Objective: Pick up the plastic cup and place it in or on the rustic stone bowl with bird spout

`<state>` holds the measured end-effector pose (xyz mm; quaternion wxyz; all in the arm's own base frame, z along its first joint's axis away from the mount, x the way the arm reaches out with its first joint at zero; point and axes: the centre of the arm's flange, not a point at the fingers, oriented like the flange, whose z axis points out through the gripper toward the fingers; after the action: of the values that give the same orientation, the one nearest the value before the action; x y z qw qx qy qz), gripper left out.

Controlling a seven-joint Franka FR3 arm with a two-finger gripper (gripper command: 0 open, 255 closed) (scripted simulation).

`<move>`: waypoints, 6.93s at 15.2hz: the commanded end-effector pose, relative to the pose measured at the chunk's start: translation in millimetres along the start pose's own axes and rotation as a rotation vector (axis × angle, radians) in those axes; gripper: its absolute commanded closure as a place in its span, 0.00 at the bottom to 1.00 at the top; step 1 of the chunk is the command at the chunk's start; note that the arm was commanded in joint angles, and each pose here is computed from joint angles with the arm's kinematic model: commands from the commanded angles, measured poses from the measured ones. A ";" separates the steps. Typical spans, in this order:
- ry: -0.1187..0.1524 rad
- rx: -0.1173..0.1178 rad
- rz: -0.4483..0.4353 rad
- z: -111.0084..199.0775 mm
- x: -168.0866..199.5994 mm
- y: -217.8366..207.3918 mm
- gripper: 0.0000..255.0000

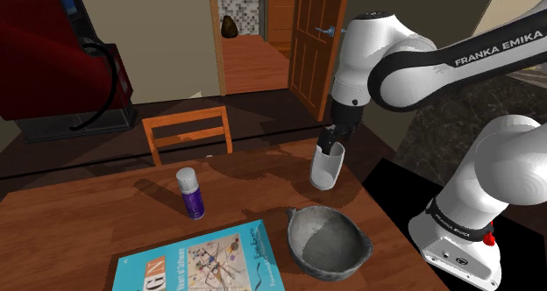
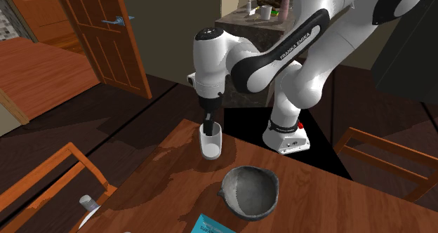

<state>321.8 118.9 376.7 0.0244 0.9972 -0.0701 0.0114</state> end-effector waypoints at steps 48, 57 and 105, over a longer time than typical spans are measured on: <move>0.001 0.000 0.000 -149.9 4.5 8.2 1.00; 0.001 0.000 0.000 -182.3 -44.3 -50.1 1.00; 0.001 0.000 0.000 -130.3 -134.0 -159.6 0.00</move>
<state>210.5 301.4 485.4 0.0239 0.9972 -0.0700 0.0120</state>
